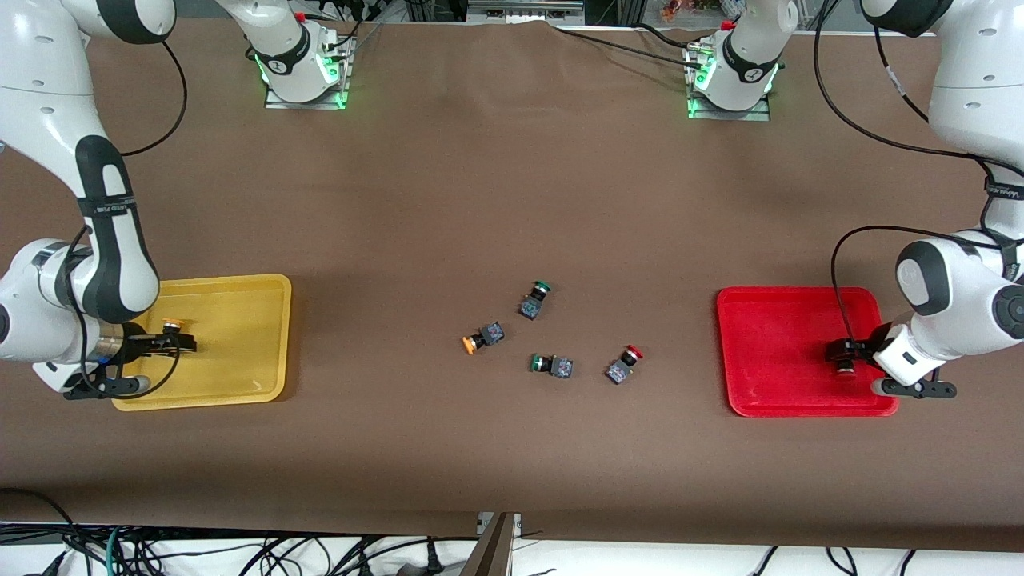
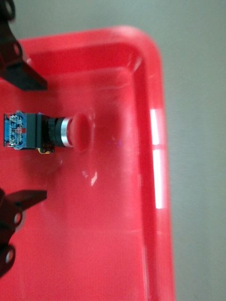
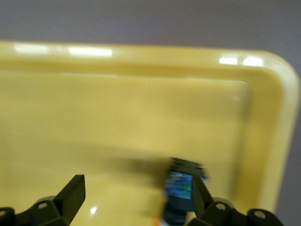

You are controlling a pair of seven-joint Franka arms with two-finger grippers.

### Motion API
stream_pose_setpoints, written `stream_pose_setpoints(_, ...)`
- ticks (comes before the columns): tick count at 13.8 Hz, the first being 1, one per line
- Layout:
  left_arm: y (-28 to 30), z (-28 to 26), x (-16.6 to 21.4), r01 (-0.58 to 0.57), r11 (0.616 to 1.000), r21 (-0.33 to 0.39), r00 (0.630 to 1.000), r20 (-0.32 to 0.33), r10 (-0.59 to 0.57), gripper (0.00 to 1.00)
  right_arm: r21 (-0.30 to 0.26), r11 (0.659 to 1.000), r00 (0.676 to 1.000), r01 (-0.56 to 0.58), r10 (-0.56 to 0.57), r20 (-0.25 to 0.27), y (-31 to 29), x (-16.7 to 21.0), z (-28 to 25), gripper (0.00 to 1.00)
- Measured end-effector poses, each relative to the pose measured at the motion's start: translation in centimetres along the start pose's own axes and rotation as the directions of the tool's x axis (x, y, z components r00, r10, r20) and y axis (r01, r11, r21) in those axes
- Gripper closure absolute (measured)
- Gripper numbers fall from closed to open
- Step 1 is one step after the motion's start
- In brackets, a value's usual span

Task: Place red and yellow buttons in trays
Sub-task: 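Open both grippers to release the buttons into the trays, then move the left gripper to the second red button while the right gripper reaches yellow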

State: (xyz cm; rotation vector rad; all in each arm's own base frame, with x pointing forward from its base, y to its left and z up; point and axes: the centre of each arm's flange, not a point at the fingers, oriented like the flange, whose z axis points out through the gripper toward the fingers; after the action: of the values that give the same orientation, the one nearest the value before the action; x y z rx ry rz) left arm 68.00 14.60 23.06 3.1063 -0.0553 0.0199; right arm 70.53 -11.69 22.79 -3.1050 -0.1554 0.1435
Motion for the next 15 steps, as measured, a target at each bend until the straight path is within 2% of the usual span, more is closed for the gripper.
stream_pose_setpoints(4, 2.7, -8.0, 0.7, -0.002, 1.0, 0.0, 1.0, -0.02, 0.002, 0.0, 0.01, 0.992, 0.992, -0.129, 0.129, -0.01, -11.0, 1.8, -3.3, 0.0)
stream_pose_setpoints(8, 12.0, -9.8, 2.4, 0.019, 1.0, -0.005, 0.999, -0.037, -0.019, 0.0, 0.001, 0.95, 0.95, -0.311, 0.311, -0.012, -23.7, 2.0, -3.5, 0.0)
stream_pose_setpoints(10, 16.5, -9.6, 2.8, -0.009, 1.0, -0.007, 0.999, -0.036, 0.009, 0.0, -0.004, 0.915, 0.915, -0.404, 0.404, -0.013, -29.6, 1.4, -3.2, 0.0)
stream_pose_setpoints(12, 20.0, -9.0, 3.2, -0.051, 0.999, -0.009, 0.998, -0.035, 0.051, 0.0, 0.009, 0.877, 0.876, -0.481, 0.481, -0.036, -34.8, 0.8, -2.7, 0.0)
stream_pose_setpoints(15, 25.0, -7.6, 3.3, -0.12, 0.993, -0.013, 0.992, -0.025, 0.12, 0.0, 0.069, 0.79, 0.786, -0.61, 0.614, -0.078, -41.2, -0.1, -1.4, 0.0)
